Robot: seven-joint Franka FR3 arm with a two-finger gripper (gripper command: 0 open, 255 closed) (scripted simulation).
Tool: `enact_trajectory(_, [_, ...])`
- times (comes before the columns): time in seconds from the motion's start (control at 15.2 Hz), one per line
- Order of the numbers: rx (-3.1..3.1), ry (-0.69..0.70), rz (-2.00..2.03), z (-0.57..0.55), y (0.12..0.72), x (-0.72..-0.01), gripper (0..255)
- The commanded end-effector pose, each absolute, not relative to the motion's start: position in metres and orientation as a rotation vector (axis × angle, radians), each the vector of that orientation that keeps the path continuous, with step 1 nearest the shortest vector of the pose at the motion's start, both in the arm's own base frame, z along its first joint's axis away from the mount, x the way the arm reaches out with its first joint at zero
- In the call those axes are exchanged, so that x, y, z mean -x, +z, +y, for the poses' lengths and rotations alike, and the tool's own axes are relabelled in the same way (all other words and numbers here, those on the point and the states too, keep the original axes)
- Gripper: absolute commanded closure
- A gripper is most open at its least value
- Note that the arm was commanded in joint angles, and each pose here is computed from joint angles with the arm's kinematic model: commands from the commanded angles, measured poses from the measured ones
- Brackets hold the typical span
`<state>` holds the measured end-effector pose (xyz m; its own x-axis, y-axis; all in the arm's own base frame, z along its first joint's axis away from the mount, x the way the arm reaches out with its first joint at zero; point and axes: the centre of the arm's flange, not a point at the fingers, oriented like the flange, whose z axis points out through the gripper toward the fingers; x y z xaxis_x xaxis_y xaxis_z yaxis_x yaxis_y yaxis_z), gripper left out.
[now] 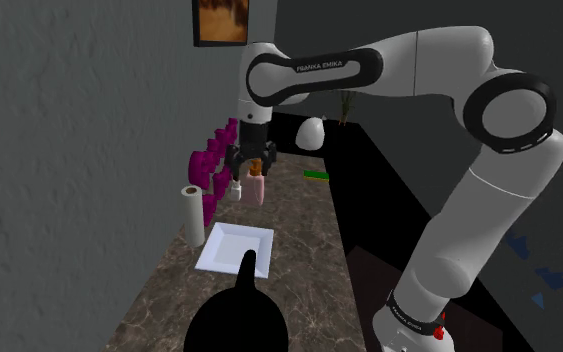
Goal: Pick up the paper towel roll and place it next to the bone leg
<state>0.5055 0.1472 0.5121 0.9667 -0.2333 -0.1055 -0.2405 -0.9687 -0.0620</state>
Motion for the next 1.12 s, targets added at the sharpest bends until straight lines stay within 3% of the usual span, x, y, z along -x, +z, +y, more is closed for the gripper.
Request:
enact_trajectory(0.0, [3.035,0.160,0.379,0.163,0.500,-0.527,0])
enact_trajectory(0.73, [3.001,0.215,0.441,0.242,0.450,-0.640,0])
enact_trajectory(1.06, [3.000,0.216,0.443,0.246,0.428,-0.640,0])
